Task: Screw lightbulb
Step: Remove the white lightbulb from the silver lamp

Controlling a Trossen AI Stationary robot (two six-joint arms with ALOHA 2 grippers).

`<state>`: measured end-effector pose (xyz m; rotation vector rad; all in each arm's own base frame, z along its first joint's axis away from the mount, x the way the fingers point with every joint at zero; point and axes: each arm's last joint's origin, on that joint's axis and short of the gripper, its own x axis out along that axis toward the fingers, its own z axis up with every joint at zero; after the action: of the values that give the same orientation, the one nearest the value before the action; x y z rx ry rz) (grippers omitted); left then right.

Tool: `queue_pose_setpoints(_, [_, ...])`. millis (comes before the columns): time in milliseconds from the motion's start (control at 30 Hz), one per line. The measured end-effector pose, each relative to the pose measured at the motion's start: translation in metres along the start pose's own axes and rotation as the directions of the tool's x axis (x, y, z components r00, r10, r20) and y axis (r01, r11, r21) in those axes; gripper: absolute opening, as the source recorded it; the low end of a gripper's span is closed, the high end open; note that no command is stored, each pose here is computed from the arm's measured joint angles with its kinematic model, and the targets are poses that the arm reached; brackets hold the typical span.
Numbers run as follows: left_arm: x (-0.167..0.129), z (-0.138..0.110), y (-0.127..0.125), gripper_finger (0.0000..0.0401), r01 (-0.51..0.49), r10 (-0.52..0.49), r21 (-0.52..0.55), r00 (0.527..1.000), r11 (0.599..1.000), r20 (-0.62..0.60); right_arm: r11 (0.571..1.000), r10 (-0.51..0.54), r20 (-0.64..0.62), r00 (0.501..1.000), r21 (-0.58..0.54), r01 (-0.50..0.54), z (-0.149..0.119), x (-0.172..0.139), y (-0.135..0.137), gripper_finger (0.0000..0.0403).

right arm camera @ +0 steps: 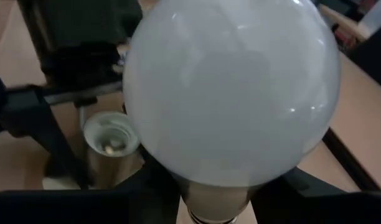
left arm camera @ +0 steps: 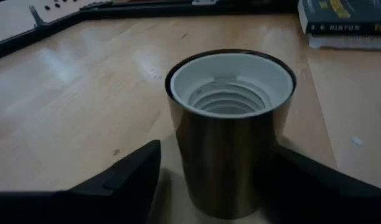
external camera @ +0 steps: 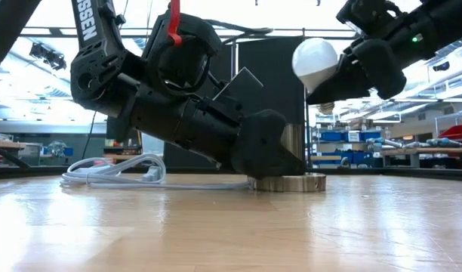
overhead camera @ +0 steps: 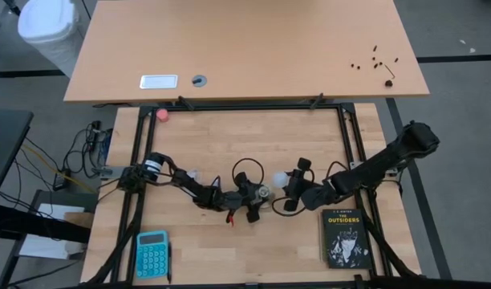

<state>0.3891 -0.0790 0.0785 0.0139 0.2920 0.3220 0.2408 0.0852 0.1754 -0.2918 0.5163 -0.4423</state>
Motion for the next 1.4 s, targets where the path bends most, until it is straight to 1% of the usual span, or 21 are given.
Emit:
queue_pose_setpoints(167, [-0.004, 0.009, 0.001, 0.0311, -0.006, 0.006, 0.022, 1.000, 1.000, -0.019, 0.999, -0.016, -0.016, 1.000, 0.042, 0.017, -0.008, -0.011, -0.008, 0.0156])
queue_pose_setpoints(333, [-0.007, 0.017, 0.000, 0.0325, -0.002, 0.002, 0.025, 1.000, 1.000, -0.003, 0.992, -0.022, -0.037, 0.999, 0.123, 0.027, -0.026, -0.018, -0.016, 0.0156])
queue_pose_setpoints(433, [-0.011, 0.023, 0.001, 0.0325, -0.002, 0.003, 0.047, 1.000, 0.999, -0.022, 0.983, -0.034, -0.094, 0.995, 0.177, 0.051, -0.041, -0.019, -0.022, 0.0156])
queue_pose_setpoints(567, [-0.019, 0.032, 0.003, 0.0325, -0.005, 0.011, 0.067, 0.995, 0.998, -0.095, 0.962, -0.010, -0.206, 0.979, 0.266, 0.066, -0.052, -0.019, -0.031, 0.0156])
queue_pose_setpoints(667, [-0.027, 0.040, 0.004, 0.0326, -0.005, 0.014, 0.067, 0.991, 0.998, -0.130, 0.935, 0.004, -0.297, 0.955, 0.339, 0.101, -0.059, -0.018, -0.041, 0.0157])
queue_pose_setpoints(733, [-0.032, 0.045, 0.004, 0.0326, -0.002, 0.012, 0.068, 0.989, 0.998, -0.151, 0.908, 0.023, -0.362, 0.932, 0.397, 0.132, -0.062, -0.016, -0.049, 0.0157])
queue_pose_setpoints(833, [-0.039, 0.051, 0.006, 0.0326, -0.004, 0.014, 0.057, 0.985, 0.998, -0.171, 0.869, 0.077, -0.453, 0.888, 0.468, 0.164, -0.067, -0.013, -0.059, 0.0157])
queue_pose_setpoints(933, [-0.043, 0.057, 0.007, 0.0326, -0.008, 0.017, 0.050, 0.983, 0.999, -0.183, 0.834, 0.156, -0.517, 0.842, 0.525, 0.168, -0.071, -0.008, -0.066, 0.0157])
queue_pose_setpoints(1033, [-0.048, 0.061, 0.009, 0.0326, -0.007, 0.020, 0.062, 0.980, 0.998, -0.199, 0.799, 0.235, -0.549, 0.802, 0.579, 0.162, -0.073, -0.003, -0.071, 0.0157])
queue_pose_setpoints(1167, [-0.051, 0.064, 0.010, 0.0321, -0.017, 0.033, 0.075, 0.977, 0.997, -0.211, 0.767, 0.298, -0.563, 0.771, 0.622, 0.158, -0.074, 0.001, -0.077, 0.0157])
queue_pose_setpoints(1267, [-0.053, 0.063, 0.011, 0.0315, -0.026, 0.047, 0.094, 0.971, 0.995, -0.233, 0.750, 0.341, -0.566, 0.751, 0.645, 0.145, -0.075, 0.002, -0.079, 0.0157])
queue_pose_setpoints(1400, [-0.054, 0.059, 0.013, 0.0305, -0.044, 0.072, 0.112, 0.963, 0.993, -0.260, 0.733, 0.365, -0.579, 0.729, 0.662, 0.159, -0.076, 0.004, -0.083, 0.0158])
